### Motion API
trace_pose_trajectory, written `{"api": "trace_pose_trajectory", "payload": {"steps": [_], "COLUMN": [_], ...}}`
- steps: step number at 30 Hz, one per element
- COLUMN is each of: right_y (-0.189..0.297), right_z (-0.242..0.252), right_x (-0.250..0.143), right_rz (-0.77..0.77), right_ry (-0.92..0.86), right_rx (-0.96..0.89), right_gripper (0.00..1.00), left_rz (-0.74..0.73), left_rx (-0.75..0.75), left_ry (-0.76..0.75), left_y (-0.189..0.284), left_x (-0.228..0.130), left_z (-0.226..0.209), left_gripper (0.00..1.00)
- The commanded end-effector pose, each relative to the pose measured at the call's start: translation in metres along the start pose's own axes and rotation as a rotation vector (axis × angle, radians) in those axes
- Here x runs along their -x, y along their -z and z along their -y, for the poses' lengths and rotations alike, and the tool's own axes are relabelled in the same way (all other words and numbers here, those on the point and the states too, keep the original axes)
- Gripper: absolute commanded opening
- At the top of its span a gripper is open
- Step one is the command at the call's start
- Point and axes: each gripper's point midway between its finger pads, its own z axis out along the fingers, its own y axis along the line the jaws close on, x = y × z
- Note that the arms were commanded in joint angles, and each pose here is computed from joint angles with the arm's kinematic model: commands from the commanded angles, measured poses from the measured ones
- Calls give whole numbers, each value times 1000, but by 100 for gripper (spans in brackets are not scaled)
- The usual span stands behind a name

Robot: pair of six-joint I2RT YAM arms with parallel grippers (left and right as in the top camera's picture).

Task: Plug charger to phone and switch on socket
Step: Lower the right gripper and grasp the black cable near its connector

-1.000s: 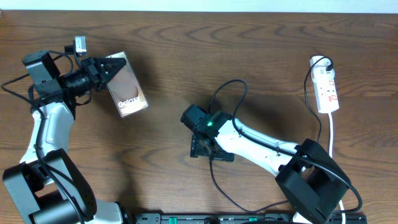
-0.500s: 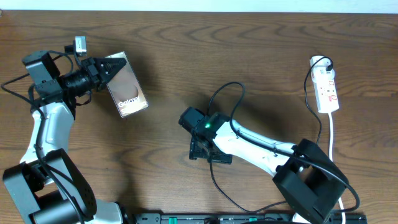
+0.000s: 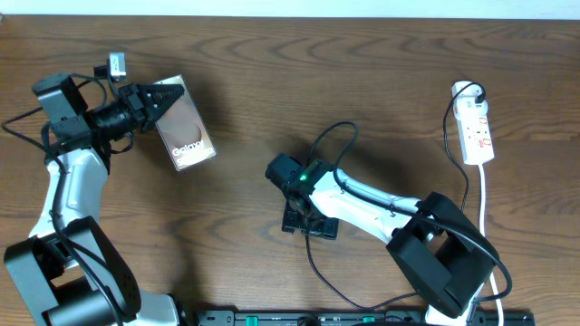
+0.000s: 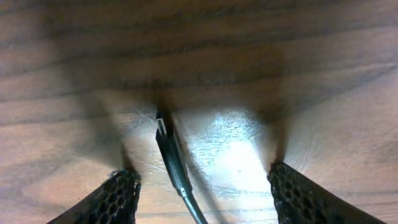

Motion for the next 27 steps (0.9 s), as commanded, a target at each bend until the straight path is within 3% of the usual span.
{"api": "trace_pose_trajectory", "payload": {"steps": [1,4,8,19,27], "right_y": [-4,-4,-4,-3,-3], "right_z": [1,0,0,2,2], "right_x": [1,1,2,12,12], "right_rz": [-10,-8,-6,0,-1], "right_ry": [-10,-5,-1,-13,-12], "right_rx": [-6,-3,1,14,14], "right_gripper": [58,54,38,33,5], "left_rz": [-17,-17,-17,-17,-17], "left_rx": [-28,-28,-29,-28,-28], "left_ry": [-10,-10,-10,-10,-10], "left_y": [1,1,1,1,1], "left_x": [-1,-1,-1,-1,-1], "left_z": [6,6,6,6,6], "left_gripper": [7,7,7,7,7]}}
